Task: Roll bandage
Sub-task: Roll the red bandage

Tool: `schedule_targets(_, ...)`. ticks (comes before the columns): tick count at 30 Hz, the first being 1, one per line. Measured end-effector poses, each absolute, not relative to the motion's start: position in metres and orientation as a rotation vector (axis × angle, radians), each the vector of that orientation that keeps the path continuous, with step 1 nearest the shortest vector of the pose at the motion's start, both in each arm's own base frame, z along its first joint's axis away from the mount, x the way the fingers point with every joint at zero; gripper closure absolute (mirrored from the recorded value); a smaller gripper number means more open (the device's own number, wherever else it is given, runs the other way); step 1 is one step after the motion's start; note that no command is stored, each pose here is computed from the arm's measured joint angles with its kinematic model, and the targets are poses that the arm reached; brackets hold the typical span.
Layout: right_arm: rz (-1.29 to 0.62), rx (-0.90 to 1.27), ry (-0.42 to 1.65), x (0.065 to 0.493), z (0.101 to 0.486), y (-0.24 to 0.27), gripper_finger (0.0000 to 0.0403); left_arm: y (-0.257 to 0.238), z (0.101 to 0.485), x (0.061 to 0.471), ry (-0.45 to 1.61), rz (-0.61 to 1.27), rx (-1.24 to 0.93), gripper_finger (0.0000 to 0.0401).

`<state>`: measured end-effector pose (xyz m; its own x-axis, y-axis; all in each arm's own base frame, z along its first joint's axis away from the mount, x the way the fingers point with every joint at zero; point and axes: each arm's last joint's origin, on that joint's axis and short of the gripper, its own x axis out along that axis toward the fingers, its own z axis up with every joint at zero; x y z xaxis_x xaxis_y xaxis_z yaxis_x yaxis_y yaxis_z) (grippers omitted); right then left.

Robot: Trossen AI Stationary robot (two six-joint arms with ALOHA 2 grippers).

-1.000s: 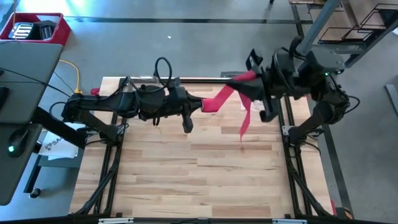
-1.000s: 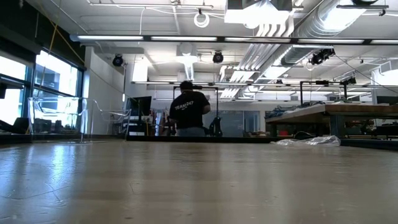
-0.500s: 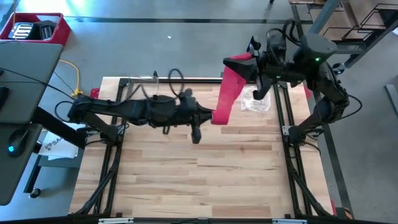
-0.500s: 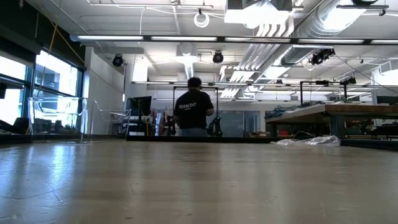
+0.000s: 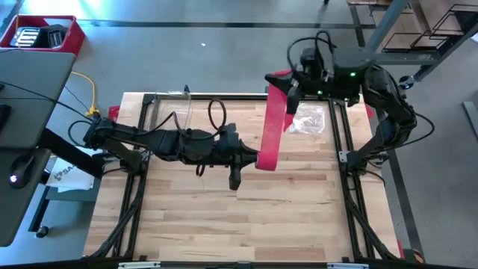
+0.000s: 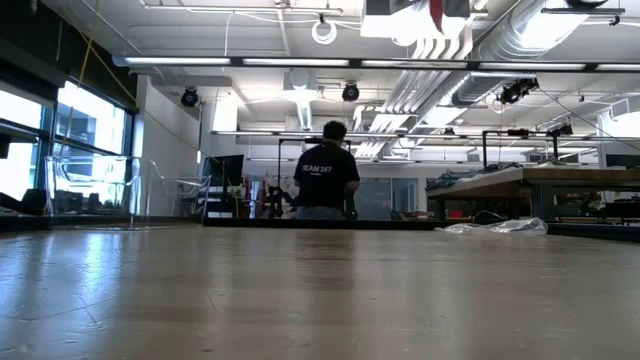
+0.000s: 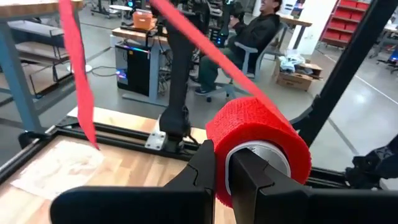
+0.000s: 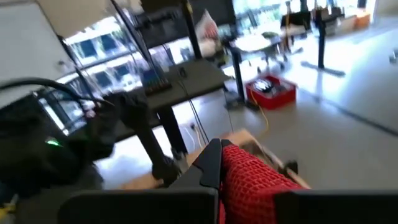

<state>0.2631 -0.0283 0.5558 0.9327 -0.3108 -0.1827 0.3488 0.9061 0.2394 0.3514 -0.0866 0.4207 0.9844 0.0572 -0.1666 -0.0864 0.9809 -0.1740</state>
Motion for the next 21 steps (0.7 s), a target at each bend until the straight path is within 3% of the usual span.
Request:
schedule_targets(11,-0.402,0.345,0.423,0.296,0.513,-0.033,0.0387,-0.103,0.421,0.348,0.159,0.027,-0.206,0.0387)
schedule_targets(21,-0.280,0.391,0.605,0.313,0.489,-0.033,0.0267,-0.111,0.421,0.345,0.163,-0.002,-0.206,0.0387)
